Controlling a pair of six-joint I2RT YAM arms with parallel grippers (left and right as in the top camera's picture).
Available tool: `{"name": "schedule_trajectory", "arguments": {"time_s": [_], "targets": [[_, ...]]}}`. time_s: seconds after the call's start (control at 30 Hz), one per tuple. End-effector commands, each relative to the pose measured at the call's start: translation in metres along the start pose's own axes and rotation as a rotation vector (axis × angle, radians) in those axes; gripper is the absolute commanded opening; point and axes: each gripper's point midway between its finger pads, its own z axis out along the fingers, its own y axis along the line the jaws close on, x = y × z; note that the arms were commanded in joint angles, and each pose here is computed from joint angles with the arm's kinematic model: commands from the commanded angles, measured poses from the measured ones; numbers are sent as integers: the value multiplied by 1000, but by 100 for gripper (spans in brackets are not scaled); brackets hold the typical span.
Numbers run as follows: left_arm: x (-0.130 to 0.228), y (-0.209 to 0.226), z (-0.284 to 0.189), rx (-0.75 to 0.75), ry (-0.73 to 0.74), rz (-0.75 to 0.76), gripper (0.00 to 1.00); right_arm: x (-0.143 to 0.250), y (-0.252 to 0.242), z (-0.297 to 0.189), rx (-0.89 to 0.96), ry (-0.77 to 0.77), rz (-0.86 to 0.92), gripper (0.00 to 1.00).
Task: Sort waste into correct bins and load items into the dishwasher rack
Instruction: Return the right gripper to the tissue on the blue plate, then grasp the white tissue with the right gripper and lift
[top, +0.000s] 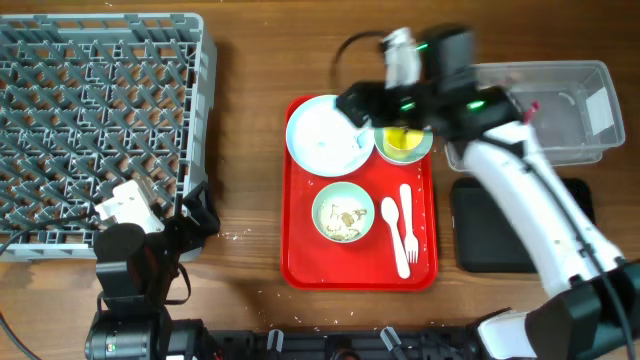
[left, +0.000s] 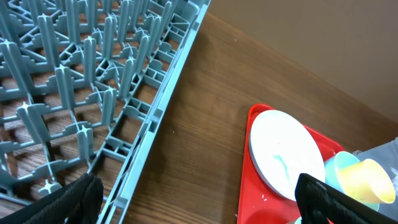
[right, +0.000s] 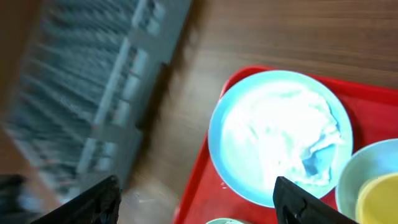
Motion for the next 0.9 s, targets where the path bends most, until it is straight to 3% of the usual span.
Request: {"name": "schedule_trajectory", "arguments": {"time_s": [0.0,0.1,0.27,0.47,0.63,0.7,0.77,0.8,0.87], "targets": [[-7,-1,-3,-5,-20,21,100,7,-24,30,333,-30,-71,79],[-7,-1,-3,-5,-20,21,100,30,-33,70,409,32,-70,76],[-7,-1,-3,-5,-20,21,100,62,-44,128,346,152,-56,69],[-7,-1,-3,-5,-20,21,100,82,-68,157,396,200,-51,56],[-7,-1,-3,-5,-20,21,100,99,-93,171,482,234,-44,53],[-7,-1,-3,-5,-20,21,100,100,-94,172,484,239,-43,44],[-7,-1,-3,-5,-20,21,100,100,-93,172,482,238,-42,28],[-7,-1,-3,-5,-20,21,100,100,-93,171,483,237,-42,10],[-7,-1,-3,-5,-20,21,100,95,-89,166,481,227,-26,4]]}}
